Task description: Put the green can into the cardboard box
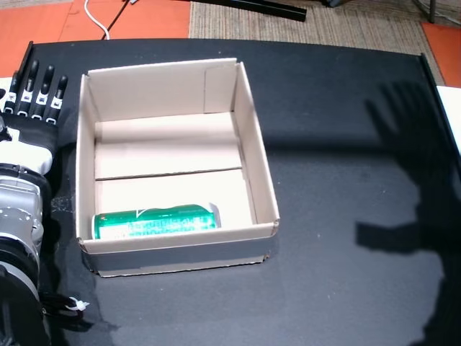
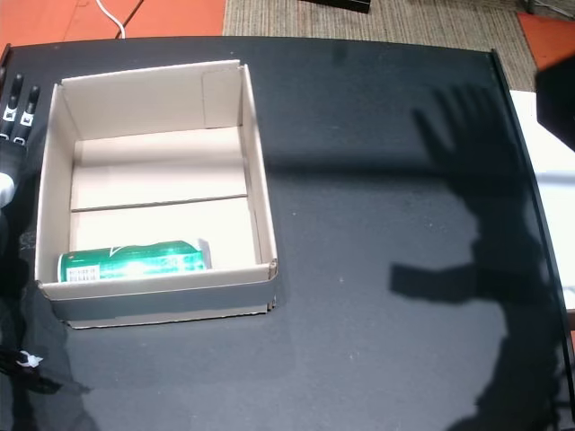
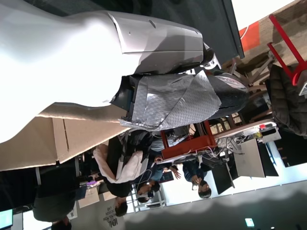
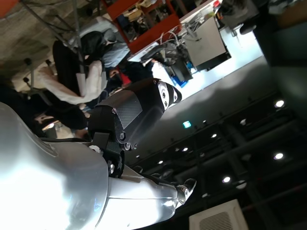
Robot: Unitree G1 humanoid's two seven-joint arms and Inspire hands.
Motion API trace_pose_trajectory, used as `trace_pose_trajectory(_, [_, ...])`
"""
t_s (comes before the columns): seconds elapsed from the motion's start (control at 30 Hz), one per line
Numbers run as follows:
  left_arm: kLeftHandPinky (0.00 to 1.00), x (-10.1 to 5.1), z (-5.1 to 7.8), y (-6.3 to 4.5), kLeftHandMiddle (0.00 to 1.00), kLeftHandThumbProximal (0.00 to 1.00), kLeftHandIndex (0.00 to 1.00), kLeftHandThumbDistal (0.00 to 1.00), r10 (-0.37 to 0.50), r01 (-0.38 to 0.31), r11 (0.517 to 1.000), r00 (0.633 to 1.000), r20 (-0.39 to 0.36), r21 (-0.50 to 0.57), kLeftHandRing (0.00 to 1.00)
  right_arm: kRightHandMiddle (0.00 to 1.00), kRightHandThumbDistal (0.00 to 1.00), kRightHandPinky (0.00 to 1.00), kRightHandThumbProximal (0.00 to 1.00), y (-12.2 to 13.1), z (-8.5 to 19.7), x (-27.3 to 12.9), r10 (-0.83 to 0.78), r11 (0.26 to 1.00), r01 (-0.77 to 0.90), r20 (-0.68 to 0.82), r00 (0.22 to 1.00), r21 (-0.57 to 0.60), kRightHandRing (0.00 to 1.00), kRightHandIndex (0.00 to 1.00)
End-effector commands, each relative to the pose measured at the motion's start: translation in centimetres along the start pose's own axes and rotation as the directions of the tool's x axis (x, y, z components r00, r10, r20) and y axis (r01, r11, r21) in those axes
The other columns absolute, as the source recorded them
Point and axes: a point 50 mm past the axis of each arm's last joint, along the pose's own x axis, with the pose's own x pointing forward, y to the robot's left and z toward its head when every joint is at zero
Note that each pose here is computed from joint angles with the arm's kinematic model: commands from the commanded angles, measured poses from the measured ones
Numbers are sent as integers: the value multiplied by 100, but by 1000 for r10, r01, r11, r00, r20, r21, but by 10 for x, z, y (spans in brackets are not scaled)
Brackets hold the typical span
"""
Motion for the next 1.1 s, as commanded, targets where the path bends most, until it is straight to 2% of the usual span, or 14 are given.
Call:
trace_pose_trajectory(0.0, [90, -1, 4, 5, 65, 100, 73, 0, 15, -15, 1000, 1000, 9, 3, 72, 100, 79, 100, 0, -10, -9, -8, -31, 999, 31, -27, 999, -12, 100, 94])
trace_pose_trajectory(0.07, [89, -1, 4, 5, 64, 100, 69, 0, 22, -22, 1000, 1000, 6, 4, 71, 100, 81, 100, 0, -11, -11, -15, -35, 999, 35, -33, 999, 3, 100, 94])
trace_pose_trajectory(0.17, [89, -1, 4, 5, 64, 100, 68, 0, 17, -17, 1000, 1000, 6, -2, 71, 99, 83, 100, 0, -10, -14, -33, -33, 999, 34, -27, 999, 17, 100, 91])
trace_pose_trajectory(0.4, [90, 0, 7, 5, 67, 100, 73, 0, 23, -23, 1000, 1000, 11, 7, 71, 96, 68, 100, 2, -3, -18, -101, -17, 995, 23, -55, 998, 101, 100, 89])
trace_pose_trajectory(0.5, [91, 0, 9, 4, 70, 100, 73, 0, 19, -19, 1000, 1000, 12, -5, 76, 95, 61, 100, 10, 1, -18, -136, -4, 990, 21, -124, 992, 141, 100, 88])
trace_pose_trajectory(0.6, [90, 1, 11, 2, 68, 100, 69, 0, 28, -28, 1000, 999, 16, -7, 74, 96, 53, 100, 23, 9, -14, -167, -2, 974, 51, -214, 977, 221, 100, 91])
trace_pose_trajectory(0.67, [93, 2, 13, 2, 70, 100, 70, 0, 22, -22, 1000, 1000, 20, -12, 75, 95, 49, 100, 34, 17, -10, -183, 8, 969, 55, -256, 967, 241, 100, 91])
trace_pose_trajectory(0.73, [93, 2, 15, 2, 68, 100, 70, 0, 15, -15, 1000, 1000, 21, -14, 74, 95, 44, 100, 40, 26, -7, -197, 31, 965, 49, -297, 954, 258, 100, 91])
trace_pose_trajectory(0.8, [93, 2, 17, 3, 66, 100, 71, 0, 9, -10, 1000, 1000, 23, 3, 73, 95, 41, 100, 41, 34, -4, -204, 44, 955, 57, -327, 944, 292, 99, 91])
trace_pose_trajectory(0.9, [91, 2, 19, 4, 65, 98, 68, 0, 13, -14, 1000, 1000, 29, 13, 71, 93, 33, 100, 33, 43, 0, -206, 61, 951, 48, -339, 939, 305, 99, 89])
trace_pose_trajectory(0.97, [90, 2, 19, 4, 64, 97, 67, 0, 16, -16, 1000, 999, 31, 15, 69, 94, 33, 100, 32, 48, 1, -206, 79, 945, 40, -345, 935, 324, 100, 89])
trace_pose_trajectory(1.07, [88, 2, 18, 4, 63, 95, 68, 0, 25, -26, 1000, 999, 28, 12, 67, 94, 24, 100, 32, 53, 4, -207, 97, 934, 38, -355, 930, 355, 100, 89])
